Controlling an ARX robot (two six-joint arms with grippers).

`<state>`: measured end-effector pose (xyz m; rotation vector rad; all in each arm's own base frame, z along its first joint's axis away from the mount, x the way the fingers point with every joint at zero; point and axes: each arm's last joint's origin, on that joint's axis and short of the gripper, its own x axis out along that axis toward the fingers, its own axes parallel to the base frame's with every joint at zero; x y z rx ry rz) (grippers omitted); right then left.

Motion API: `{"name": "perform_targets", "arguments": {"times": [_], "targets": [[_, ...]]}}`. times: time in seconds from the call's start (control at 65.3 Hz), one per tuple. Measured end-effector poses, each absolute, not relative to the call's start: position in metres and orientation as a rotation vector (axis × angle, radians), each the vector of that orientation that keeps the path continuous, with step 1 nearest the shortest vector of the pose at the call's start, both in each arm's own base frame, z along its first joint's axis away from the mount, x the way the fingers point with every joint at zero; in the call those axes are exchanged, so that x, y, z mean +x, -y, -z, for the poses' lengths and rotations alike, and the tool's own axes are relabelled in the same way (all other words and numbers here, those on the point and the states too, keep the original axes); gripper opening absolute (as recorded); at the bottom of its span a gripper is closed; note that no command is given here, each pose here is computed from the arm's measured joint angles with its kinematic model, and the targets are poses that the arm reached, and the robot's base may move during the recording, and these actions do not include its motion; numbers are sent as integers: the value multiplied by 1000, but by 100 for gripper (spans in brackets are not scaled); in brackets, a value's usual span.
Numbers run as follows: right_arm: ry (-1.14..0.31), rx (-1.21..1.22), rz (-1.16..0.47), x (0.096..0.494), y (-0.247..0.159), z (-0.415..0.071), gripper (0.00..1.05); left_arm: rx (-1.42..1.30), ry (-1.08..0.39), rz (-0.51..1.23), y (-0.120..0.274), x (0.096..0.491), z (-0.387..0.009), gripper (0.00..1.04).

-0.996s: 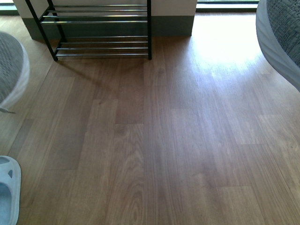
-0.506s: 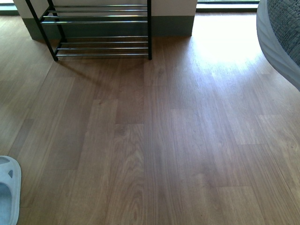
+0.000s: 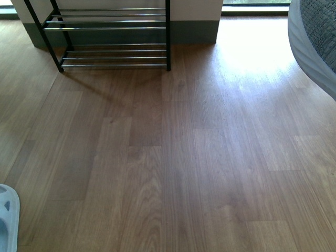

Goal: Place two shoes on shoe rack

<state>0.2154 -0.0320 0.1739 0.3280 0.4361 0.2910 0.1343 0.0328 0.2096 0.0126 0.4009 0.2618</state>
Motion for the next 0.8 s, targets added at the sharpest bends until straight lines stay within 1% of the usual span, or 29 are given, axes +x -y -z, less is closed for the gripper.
{"name": "perform_targets", "arguments": {"times": [0.797], "targets": [[-436,328,-290,215,32,-174,1,14,-401,-261,-33,134,-210,2]]}}
